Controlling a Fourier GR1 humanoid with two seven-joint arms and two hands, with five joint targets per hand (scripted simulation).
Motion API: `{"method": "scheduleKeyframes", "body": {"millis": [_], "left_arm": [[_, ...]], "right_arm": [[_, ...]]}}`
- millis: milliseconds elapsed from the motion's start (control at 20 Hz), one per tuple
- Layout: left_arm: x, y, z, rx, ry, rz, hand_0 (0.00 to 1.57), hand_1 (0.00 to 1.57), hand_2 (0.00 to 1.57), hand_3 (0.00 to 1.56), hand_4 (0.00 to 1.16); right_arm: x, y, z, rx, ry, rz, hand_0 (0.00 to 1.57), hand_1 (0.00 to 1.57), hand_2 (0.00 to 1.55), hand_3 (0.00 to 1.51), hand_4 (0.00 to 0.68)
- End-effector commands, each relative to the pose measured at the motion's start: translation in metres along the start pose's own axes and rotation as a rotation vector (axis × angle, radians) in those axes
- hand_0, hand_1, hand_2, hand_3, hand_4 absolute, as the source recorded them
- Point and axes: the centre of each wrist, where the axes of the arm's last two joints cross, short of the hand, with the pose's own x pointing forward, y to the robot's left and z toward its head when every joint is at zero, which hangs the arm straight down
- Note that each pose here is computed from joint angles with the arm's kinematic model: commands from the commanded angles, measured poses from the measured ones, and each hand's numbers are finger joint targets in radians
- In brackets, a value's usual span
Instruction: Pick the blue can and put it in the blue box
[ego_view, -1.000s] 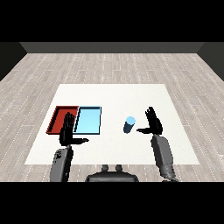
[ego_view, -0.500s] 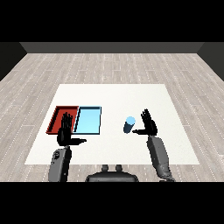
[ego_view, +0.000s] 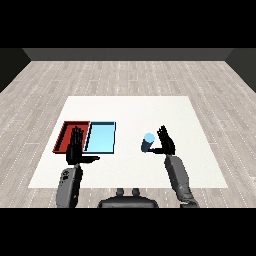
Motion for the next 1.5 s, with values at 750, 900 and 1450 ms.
{"method": "scheduleKeyframes", "body": {"millis": [750, 900, 1450], "left_arm": [[-0.009, 0.001, 0.0106, 0.016, -0.011, -0.027, 0.0, 0.0, 0.0, 0.0, 0.0], [-0.002, -0.024, 0.0056, 0.015, -0.006, -0.007, 0.0, 0.0, 0.0, 0.0, 0.0], [0.001, -0.016, -0.0014, -0.001, -0.014, -0.019, 0.0, 0.0, 0.0, 0.0, 0.0]], "right_arm": [[-0.011, 0.009, -0.008, 0.035, 0.013, -0.031, 0.0, 0.0, 0.0, 0.0, 0.0], [-0.037, 0.033, -0.018, 0.038, 0.024, -0.037, 0.0, 0.0, 0.0, 0.0, 0.0], [-0.036, 0.037, -0.036, 0.061, 0.07, -0.011, 0.0, 0.0, 0.0, 0.0, 0.0]]}}
